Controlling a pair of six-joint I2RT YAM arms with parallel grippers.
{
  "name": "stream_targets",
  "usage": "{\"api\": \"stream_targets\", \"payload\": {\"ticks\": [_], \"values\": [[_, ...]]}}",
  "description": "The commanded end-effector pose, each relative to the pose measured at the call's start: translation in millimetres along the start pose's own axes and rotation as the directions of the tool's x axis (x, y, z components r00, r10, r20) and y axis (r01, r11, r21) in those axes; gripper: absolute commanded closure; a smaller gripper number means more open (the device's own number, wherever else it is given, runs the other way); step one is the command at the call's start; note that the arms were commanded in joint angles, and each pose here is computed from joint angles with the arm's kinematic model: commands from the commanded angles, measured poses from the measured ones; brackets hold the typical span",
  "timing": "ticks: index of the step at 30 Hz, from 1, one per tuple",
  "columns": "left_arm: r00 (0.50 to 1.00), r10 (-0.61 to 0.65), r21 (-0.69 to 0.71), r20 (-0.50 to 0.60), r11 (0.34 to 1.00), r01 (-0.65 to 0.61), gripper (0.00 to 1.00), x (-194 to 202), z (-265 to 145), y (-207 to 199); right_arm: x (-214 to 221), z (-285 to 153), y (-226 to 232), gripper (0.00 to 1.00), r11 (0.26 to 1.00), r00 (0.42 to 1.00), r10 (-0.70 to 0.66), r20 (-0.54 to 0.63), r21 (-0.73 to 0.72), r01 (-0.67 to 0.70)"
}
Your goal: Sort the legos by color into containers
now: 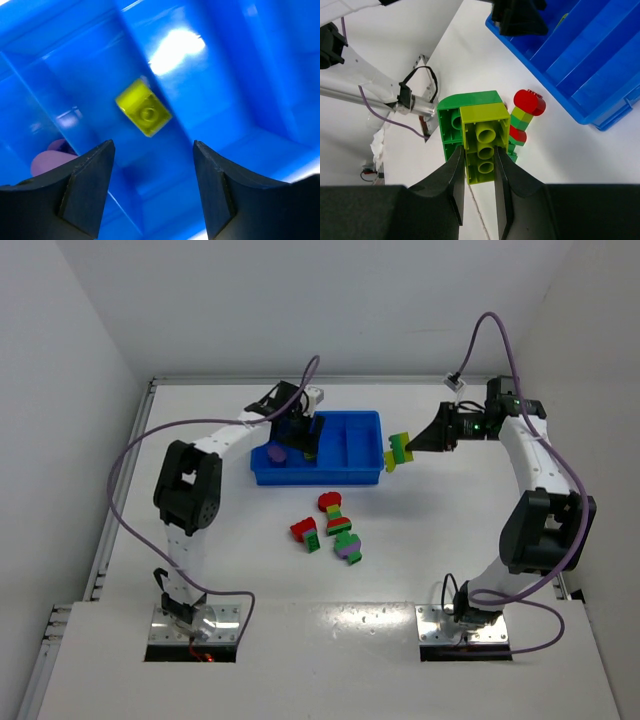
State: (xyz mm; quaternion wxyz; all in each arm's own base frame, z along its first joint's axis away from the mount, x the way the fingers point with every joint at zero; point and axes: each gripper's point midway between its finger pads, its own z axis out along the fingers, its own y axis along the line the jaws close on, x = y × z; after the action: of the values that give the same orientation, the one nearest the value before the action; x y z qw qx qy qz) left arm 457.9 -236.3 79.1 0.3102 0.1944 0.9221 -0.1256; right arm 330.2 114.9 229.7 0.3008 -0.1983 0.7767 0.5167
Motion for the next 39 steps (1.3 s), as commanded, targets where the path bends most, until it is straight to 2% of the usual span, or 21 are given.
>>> {"api": "stream_targets", "payload": {"ticks": [1, 2, 3, 4, 5, 8, 9, 18, 19, 25, 30, 37, 39], "values": [[0.988, -0.056, 0.194, 0.142, 0.981, 0.028, 0.3, -45.6, -55.9, -24.5, -2.4, 0.1, 14.5, 1.0, 0.998, 0.998, -0.062, 0.005, -0.019, 0.062], [0.986, -0.065, 0.262, 0.156, 0.965, 0.022, 0.3, -44.8, -62.5, -28.7, -3.1, 0.4, 15.2, 1.0, 0.998, 0.998, -0.06, 0.005, -0.03, 0.06], [0.985, -0.055, 0.43, 0.163, 0.903, -0.02, 0.3, -44.6, -79.7, -59.3, -6.1, -0.2, 19.7, 1.0, 0.996, 0.997, -0.07, 0.013, -0.047, 0.07], [0.979, -0.066, 0.505, 0.191, 0.862, -0.041, 0.3, -48.2, -96.5, -68.7, -3.3, 1.3, 18.4, 1.0, 0.997, 0.999, -0.038, 0.008, -0.062, 0.038], [0.979, -0.053, 0.63, 0.196, 0.772, -0.084, 0.3, -47.4, -116.8, -91.8, -4.8, 4.9, 20.4, 1.0, 0.996, 1.0, -0.022, 0.005, -0.091, 0.023], [0.985, -0.023, 0.758, 0.17, 0.642, -0.116, 0.3, -35.0, -139.1, -127.9, -12.7, 8.6, 23.7, 0.99, 0.991, 1.0, -0.019, 0.011, -0.129, 0.02], [0.987, -0.019, 0.772, 0.161, 0.625, -0.113, 0.3, -32.8, -141.5, -135.1, -12.3, 13.9, 25.5, 0.99, 0.988, 1.0, -0.007, 0.005, -0.154, 0.008], [0.97, 0.068, 0.832, 0.231, 0.503, -0.234, 0.28, -32.3, -167.6, -192.1, -18.3, 38.8, 47.6, 0.99, 0.969, 0.999, -0.041, -0.018, -0.245, 0.035], [0.97, 0.068, 0.832, 0.231, 0.502, -0.234, 0.28, -32.3, -163.9, -192.0, -18.1, 41.4, 49.2, 0.99, 0.967, 0.998, -0.052, -0.021, -0.251, 0.045], [0.96, 0.097, 0.874, 0.262, 0.399, -0.278, 0.26, -31.2, -185.3, -213.5, -13.1, 42.3, 47.1, 0.99, 0.968, 0.999, -0.035, -0.028, -0.251, 0.027], [0.957, 0.108, 0.894, 0.268, 0.342, -0.289, 0.26, -28.5, -196.0, -220.9, -11.5, 41.7, 48.4, 0.99, 0.967, 0.999, -0.044, -0.025, -0.251, 0.036], [0.954, 0.113, 0.894, 0.276, 0.334, -0.298, 0.24, -30.7, -196.8, -225.3, -10.3, 43.9, 50.5, 0.99, 0.966, 0.998, -0.047, -0.031, -0.258, 0.037], [0.954, 0.11, 0.887, 0.277, 0.354, -0.298, 0.24, -33.7, -191.7, -224.4, -8.9, 46.6, 53.0, 0.99, 0.964, 0.998, -0.05, -0.038, -0.265, 0.038]]}}
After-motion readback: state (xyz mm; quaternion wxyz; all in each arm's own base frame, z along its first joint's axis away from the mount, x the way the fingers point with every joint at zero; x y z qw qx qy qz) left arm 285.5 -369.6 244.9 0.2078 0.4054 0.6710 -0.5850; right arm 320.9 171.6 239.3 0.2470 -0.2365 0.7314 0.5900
